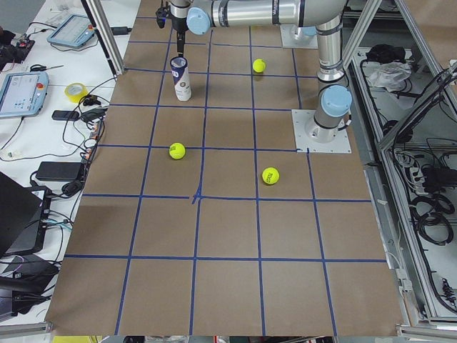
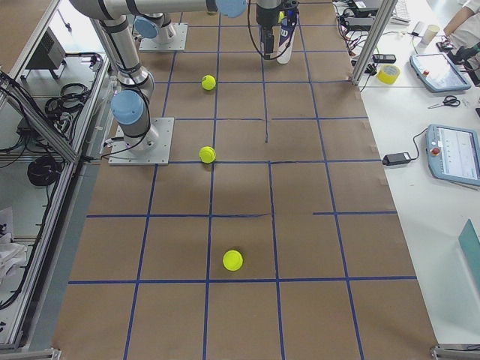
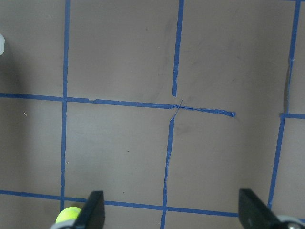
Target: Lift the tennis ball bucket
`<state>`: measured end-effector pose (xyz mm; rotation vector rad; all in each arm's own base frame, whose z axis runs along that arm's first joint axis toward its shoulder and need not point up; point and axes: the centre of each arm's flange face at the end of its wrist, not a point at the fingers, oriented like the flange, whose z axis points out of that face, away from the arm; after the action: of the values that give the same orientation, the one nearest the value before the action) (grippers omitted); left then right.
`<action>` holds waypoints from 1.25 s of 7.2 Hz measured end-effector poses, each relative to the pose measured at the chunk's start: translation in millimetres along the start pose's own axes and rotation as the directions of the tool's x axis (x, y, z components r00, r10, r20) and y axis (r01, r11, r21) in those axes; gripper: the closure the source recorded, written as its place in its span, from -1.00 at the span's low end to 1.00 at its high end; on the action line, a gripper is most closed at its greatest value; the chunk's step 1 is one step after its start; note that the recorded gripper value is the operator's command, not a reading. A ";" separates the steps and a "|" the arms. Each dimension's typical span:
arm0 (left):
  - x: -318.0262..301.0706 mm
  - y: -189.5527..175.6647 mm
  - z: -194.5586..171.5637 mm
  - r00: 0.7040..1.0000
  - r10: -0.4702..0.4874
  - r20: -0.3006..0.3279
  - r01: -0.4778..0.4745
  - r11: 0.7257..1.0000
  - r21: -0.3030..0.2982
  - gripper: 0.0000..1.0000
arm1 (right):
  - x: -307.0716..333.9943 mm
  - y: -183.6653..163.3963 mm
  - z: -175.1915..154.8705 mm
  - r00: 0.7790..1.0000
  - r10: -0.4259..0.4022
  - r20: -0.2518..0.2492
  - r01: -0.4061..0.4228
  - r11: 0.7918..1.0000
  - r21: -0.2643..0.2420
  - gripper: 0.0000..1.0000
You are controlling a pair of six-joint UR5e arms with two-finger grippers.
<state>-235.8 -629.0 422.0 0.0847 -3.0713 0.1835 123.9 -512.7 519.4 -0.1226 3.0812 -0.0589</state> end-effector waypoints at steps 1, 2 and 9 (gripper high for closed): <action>-6.0 -1.3 -22.8 1.000 0.021 0.006 -0.021 1.000 -0.003 -1.00 | 0.0 0.0 0.1 1.000 0.000 0.000 0.000 1.000 -0.001 -1.00; -23.5 -4.1 -43.1 0.999 0.054 0.011 -0.053 0.999 -0.002 -1.00 | 0.0 0.0 0.1 1.000 0.000 0.000 0.000 1.000 -0.001 -1.00; -137.4 61.0 -85.6 0.999 0.025 0.037 -0.022 0.997 -0.072 -1.00 | 0.1 1.5 4.4 1.000 0.001 0.002 -0.001 1.000 -0.011 -1.00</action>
<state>-97.4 -551.2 490.5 0.0488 -3.1143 0.0743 123.9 -511.5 515.0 -0.1214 3.0804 -0.0424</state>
